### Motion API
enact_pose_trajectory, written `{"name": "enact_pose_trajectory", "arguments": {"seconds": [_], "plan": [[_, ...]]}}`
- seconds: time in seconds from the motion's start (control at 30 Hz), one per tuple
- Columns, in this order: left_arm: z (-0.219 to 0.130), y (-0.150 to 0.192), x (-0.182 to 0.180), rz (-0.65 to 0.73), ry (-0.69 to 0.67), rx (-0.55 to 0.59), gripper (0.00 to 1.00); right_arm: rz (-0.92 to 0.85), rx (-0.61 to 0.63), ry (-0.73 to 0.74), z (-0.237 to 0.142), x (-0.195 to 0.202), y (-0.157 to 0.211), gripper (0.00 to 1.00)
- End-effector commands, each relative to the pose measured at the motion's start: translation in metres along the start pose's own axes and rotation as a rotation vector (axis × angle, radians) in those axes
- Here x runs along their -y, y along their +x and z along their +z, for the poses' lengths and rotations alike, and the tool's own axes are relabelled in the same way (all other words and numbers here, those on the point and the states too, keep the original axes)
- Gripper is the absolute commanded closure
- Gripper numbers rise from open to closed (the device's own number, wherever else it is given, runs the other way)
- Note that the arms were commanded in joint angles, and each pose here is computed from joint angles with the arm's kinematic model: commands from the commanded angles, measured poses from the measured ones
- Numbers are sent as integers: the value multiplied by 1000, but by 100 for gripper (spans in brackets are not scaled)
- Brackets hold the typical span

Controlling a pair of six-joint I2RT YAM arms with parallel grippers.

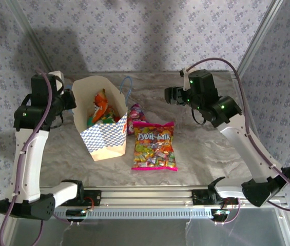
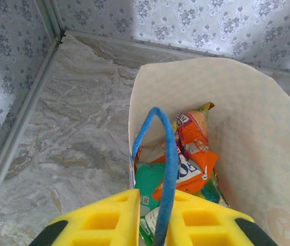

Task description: Place the snacks into the paper bag

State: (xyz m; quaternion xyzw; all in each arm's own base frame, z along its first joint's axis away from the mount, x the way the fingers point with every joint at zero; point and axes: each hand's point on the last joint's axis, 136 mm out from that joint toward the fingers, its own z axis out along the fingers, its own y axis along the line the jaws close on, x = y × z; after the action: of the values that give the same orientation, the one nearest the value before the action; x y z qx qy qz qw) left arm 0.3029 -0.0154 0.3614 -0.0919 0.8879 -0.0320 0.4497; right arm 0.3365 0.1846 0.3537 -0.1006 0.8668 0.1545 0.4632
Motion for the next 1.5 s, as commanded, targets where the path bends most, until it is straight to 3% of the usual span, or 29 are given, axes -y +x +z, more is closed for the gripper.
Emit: {"name": "enact_pose_trajectory", "arguments": {"seconds": [0.0, 0.07, 0.23, 0.83, 1.1, 1.47], "plan": [[-2, -3, -4, -24, -14, 27, 83, 22, -52, -37, 18, -4, 10, 18], [-2, -1, -6, -32, -21, 23, 86, 7, -89, -79, 28, -11, 17, 11], [-3, 3, -11, -53, -26, 25, 90, -3, -158, -117, 53, -17, 34, 7], [-4, 11, -22, -102, -19, 26, 92, 65, -496, -223, 180, -22, 111, 8], [-4, 14, -25, -99, -26, 21, 92, 103, -551, -338, 211, -40, 124, 7], [2, 16, -23, -96, -12, 18, 91, 133, -611, -293, 251, -35, 147, 5]]}}
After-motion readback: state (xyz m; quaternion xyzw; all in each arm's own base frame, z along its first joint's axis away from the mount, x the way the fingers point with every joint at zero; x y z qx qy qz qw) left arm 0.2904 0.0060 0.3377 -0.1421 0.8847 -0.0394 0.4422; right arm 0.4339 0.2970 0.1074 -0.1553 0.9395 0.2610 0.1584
